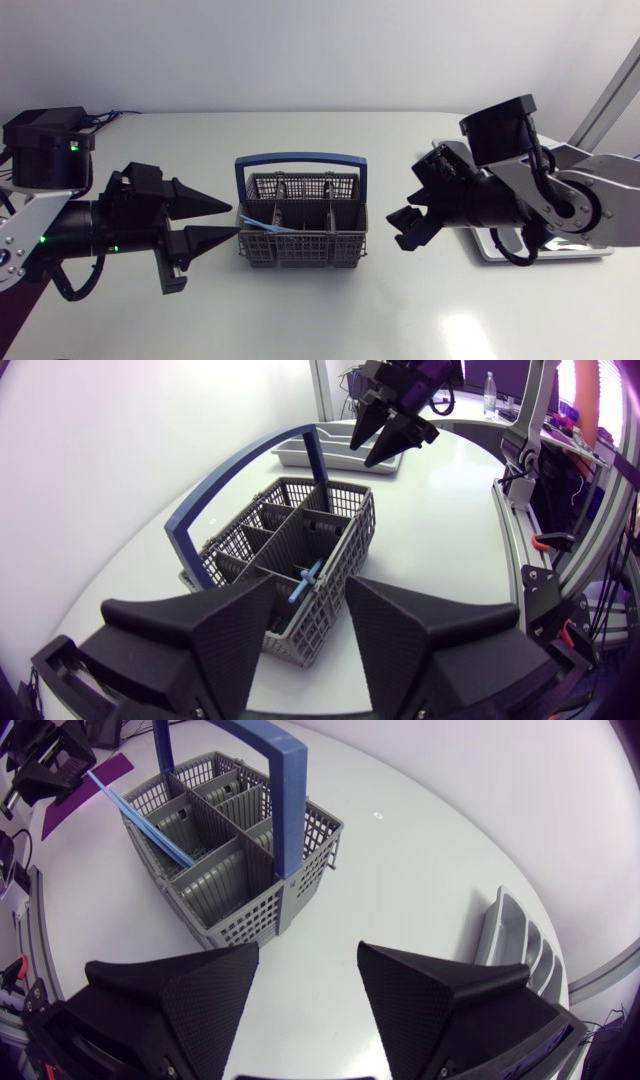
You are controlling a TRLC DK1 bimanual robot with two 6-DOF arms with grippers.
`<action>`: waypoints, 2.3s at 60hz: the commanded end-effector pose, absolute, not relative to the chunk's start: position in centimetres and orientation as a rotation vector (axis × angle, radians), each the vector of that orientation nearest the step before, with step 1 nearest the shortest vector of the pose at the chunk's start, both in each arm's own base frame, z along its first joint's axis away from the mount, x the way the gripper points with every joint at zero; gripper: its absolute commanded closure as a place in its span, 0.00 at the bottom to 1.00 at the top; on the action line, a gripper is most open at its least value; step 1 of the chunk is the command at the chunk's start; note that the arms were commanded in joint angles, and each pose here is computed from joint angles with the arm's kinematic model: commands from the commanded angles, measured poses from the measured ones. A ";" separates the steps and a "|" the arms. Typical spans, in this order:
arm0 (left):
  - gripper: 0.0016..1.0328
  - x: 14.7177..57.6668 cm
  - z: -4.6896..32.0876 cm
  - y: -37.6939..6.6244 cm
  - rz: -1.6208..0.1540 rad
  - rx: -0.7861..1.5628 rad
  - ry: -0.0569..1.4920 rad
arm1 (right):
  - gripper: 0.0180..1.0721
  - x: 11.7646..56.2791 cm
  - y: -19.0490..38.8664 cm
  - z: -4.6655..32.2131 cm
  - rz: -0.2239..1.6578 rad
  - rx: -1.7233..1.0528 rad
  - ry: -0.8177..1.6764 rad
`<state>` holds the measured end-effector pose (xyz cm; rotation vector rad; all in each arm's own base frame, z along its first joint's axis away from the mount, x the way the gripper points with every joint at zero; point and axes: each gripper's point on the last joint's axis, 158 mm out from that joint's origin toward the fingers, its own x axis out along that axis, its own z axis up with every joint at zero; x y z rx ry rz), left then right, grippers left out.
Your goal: Unload the cutlery basket into the drawer organizer.
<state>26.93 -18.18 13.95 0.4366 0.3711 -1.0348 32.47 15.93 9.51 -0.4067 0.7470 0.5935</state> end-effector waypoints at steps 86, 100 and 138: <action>0.97 29.9 14.6 -22.3 -1.079 0.420 0.355 | 0.31 30.7 16.3 8.2 0.620 -0.422 0.777; 0.97 29.2 20.7 -21.7 -1.067 0.436 0.323 | 0.31 30.2 17.1 9.2 0.652 -0.443 0.756; 0.97 25.8 25.4 -26.3 -1.169 0.221 0.575 | 0.31 25.6 24.0 21.4 0.858 -0.427 0.501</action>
